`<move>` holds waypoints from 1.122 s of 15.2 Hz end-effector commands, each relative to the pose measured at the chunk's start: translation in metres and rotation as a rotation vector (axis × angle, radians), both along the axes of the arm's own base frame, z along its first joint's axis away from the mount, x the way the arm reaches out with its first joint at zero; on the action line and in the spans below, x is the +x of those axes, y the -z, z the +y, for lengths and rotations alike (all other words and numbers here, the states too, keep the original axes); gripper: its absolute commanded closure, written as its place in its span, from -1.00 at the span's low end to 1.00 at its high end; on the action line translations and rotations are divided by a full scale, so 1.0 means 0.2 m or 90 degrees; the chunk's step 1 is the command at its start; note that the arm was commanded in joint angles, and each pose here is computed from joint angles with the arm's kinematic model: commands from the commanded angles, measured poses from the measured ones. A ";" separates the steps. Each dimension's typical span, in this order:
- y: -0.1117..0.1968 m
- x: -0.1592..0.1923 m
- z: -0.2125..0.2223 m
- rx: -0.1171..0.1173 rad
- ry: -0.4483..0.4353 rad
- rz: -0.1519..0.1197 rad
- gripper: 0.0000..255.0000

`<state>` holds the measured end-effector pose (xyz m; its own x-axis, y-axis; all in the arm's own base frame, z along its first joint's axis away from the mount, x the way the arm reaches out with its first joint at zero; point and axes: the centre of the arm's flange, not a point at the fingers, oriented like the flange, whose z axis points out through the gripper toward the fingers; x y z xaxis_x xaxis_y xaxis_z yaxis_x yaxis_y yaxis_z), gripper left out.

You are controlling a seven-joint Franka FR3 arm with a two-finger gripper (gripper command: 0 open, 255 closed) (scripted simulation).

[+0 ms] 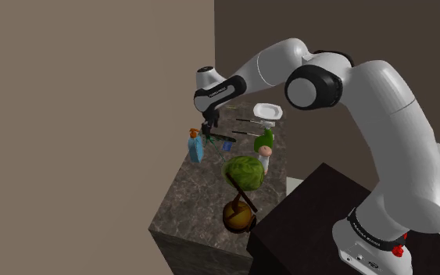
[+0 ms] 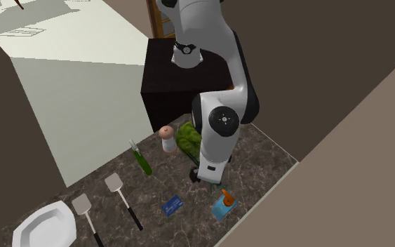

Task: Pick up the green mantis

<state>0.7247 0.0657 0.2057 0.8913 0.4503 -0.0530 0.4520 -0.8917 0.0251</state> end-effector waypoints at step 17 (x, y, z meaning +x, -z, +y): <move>0.13 0.01 0.01 0.000 -0.001 0.000 1.00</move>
<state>0.7258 0.0666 0.1780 0.8908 0.4513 -0.0528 0.4530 -0.8911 0.0257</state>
